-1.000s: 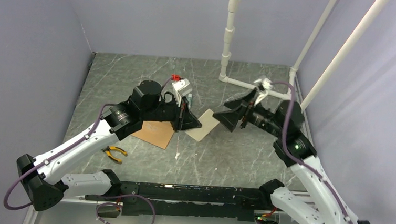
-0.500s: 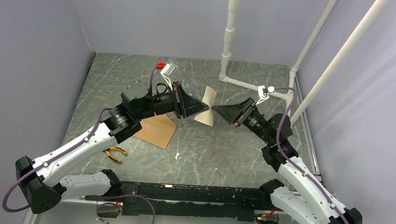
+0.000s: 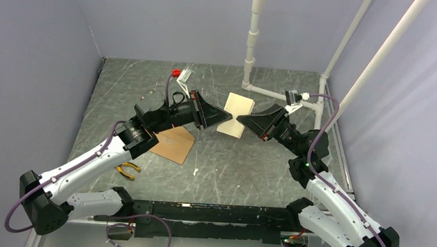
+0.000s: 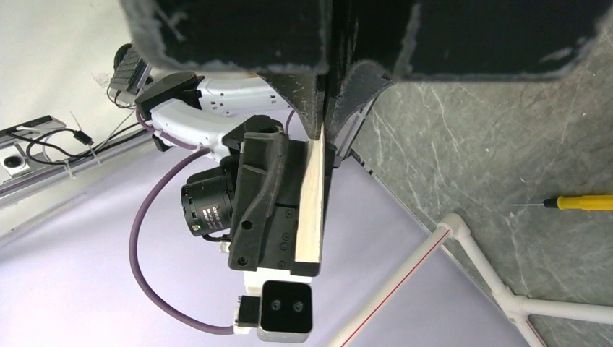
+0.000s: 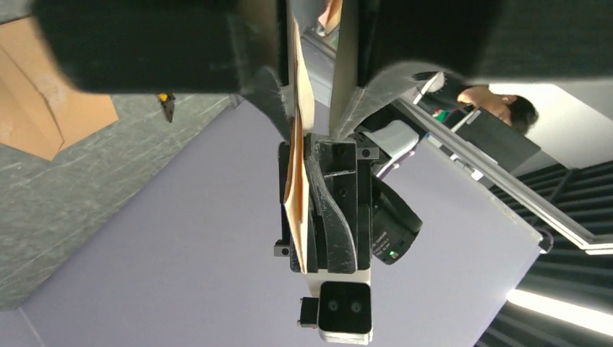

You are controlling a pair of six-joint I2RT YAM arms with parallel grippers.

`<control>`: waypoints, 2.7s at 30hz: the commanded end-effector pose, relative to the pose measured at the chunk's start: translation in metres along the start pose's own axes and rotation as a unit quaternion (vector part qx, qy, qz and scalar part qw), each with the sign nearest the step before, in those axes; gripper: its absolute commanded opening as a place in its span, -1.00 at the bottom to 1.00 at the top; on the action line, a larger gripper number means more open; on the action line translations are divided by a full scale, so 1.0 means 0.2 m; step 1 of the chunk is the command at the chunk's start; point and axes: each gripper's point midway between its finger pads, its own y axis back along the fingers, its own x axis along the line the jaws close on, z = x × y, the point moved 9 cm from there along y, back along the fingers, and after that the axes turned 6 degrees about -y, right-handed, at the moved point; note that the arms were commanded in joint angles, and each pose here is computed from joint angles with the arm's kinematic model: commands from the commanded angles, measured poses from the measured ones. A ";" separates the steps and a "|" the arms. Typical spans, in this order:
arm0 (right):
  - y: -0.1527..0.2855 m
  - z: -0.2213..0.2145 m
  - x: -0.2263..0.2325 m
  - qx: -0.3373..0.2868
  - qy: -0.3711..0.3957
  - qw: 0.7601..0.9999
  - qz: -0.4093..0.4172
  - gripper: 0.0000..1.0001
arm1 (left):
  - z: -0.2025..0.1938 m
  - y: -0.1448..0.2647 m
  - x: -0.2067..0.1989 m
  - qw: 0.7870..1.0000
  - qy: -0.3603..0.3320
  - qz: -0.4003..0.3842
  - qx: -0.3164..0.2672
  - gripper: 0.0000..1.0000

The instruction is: Place the letter into the envelope and seal it

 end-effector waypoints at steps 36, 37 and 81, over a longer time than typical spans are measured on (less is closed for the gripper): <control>0.06 -0.09 -0.58 0.036 0.040 0.956 -0.287 -1.00 | 0.05 0.88 1.70 0.618 0.185 0.763 0.043 0.85; 0.06 -0.10 -0.58 0.039 0.041 0.956 -0.289 -1.00 | 0.04 0.88 1.72 0.613 0.189 0.766 0.047 0.86; -0.11 -0.28 -1.00 0.224 0.024 0.911 -0.347 -1.00 | -0.12 0.50 1.27 0.749 0.144 0.633 0.132 0.79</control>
